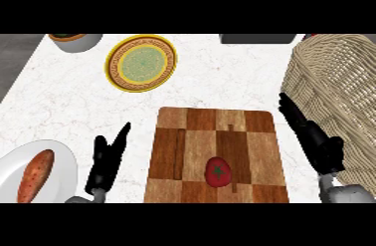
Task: Pick the tomato from the cutting board and place it in the basket
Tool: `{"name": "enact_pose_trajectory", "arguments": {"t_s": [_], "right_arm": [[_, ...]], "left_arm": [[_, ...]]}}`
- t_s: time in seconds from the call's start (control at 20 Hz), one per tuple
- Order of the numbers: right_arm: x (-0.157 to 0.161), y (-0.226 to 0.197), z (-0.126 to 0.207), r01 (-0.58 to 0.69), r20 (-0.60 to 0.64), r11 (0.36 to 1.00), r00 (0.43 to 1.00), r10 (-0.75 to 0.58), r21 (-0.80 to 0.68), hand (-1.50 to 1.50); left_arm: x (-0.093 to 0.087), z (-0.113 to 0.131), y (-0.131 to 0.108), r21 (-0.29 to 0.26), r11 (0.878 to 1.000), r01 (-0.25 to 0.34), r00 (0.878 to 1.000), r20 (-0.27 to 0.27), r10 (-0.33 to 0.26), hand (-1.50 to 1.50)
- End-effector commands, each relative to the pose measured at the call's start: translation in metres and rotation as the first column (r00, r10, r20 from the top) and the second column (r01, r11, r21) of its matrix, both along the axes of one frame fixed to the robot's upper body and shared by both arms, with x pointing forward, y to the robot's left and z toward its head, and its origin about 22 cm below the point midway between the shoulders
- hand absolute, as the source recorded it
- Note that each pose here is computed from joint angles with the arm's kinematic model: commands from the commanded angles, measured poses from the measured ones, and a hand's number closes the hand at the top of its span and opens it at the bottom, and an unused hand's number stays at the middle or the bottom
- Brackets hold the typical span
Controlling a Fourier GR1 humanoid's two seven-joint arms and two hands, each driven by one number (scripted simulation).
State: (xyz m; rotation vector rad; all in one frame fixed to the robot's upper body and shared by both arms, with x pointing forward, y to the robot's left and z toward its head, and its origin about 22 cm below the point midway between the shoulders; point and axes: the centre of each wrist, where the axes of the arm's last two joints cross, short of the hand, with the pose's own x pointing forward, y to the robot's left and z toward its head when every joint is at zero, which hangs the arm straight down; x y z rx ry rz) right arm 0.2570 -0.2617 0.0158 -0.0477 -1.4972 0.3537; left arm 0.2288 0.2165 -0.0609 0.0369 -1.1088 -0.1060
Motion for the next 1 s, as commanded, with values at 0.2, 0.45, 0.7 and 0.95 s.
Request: {"name": "enact_pose_trajectory", "arguments": {"t_s": [0.2,0.45,0.7,0.95], "right_arm": [[0.052,0.039,0.072,-0.310,0.402,0.888,0.901,0.161,0.339,1.50],[0.033,0.099,0.103,-0.606,0.547,0.748,0.543,0.637,-0.270,-1.50],[-0.029,0.203,0.076,-0.528,0.657,0.831,0.566,0.499,-0.176,-1.50],[-0.052,0.215,0.128,-0.467,0.483,0.850,0.701,0.525,-0.246,-1.50]], "left_arm": [[0.050,0.077,0.038,0.093,0.994,-0.056,0.957,0.288,0.027,0.00],[0.060,0.091,0.052,0.079,0.995,-0.057,0.955,0.295,0.031,0.00],[0.057,0.092,0.094,0.091,0.991,-0.096,0.961,0.267,0.069,0.00],[0.066,0.112,0.087,0.066,0.991,-0.117,0.959,0.269,0.095,0.00]]}}
